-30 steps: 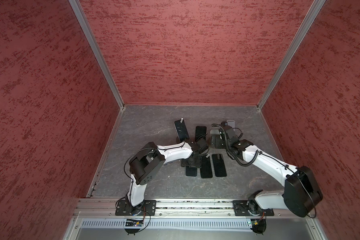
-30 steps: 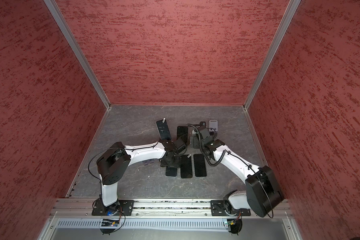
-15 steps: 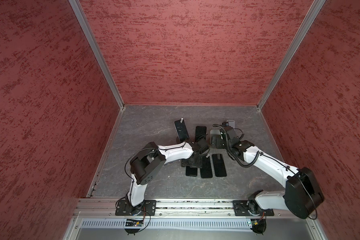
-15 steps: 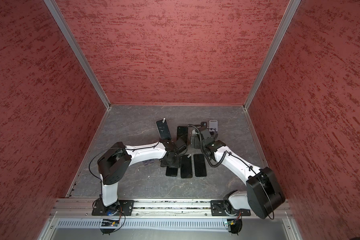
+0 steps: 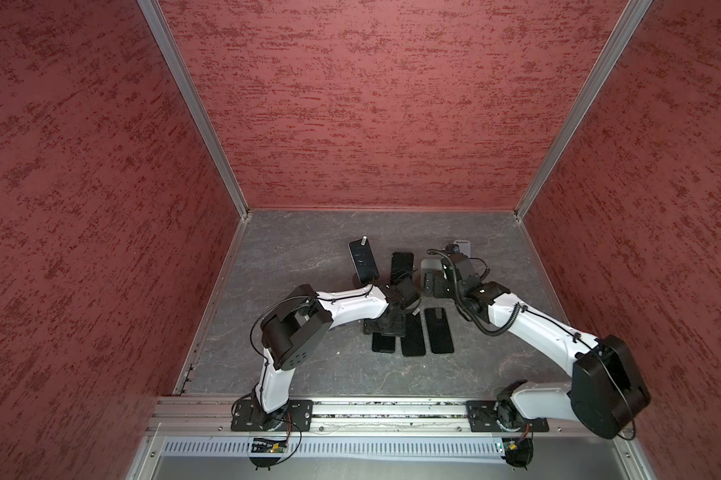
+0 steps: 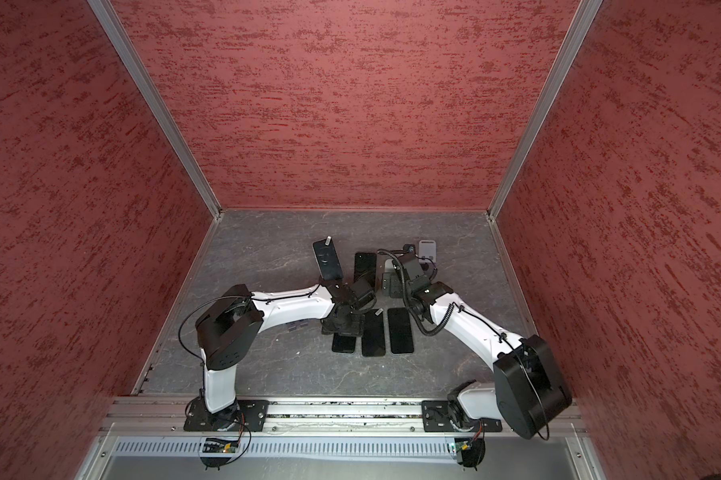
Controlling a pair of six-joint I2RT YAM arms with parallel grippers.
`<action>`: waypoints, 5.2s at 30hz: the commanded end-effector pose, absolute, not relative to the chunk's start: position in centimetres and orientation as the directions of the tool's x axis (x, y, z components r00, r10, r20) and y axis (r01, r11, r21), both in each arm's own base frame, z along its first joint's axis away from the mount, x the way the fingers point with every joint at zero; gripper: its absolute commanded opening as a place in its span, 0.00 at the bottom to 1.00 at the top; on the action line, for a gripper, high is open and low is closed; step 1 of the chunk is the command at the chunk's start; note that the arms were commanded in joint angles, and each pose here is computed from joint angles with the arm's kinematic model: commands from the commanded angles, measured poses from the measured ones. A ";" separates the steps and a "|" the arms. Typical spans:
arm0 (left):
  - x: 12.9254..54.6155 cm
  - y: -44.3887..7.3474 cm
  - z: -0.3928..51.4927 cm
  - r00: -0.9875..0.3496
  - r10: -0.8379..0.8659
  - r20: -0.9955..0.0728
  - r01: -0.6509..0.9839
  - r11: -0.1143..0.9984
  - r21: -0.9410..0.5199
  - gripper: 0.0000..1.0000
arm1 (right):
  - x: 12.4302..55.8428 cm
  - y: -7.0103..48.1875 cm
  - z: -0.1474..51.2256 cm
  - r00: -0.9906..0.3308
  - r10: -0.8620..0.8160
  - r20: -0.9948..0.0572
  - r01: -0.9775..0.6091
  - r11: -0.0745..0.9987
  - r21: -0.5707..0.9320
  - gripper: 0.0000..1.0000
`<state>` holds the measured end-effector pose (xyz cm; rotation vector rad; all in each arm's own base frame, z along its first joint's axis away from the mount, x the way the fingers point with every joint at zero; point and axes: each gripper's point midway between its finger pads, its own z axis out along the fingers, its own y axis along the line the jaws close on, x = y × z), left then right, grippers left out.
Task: Remove the phone from the phone stand
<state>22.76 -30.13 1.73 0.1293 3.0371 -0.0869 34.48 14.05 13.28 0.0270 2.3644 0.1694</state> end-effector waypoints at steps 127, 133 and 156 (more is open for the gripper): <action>32.2 -11.7 11.1 -0.702 -0.235 -0.672 -0.340 0.940 0.026 0.62 | 36.0 15.4 14.7 -0.723 0.101 -0.684 -0.043 0.981 0.190 0.99; 35.5 -11.6 11.9 -0.688 -0.245 -0.683 -0.320 0.947 -0.017 0.62 | 36.0 15.2 14.9 -0.719 0.094 -0.688 -0.042 0.983 0.179 0.99; 41.0 -13.0 6.3 -0.786 -0.236 -0.572 -0.275 0.961 -0.018 0.63 | 35.0 14.4 15.4 -0.720 0.097 -0.688 -0.027 0.986 0.166 0.99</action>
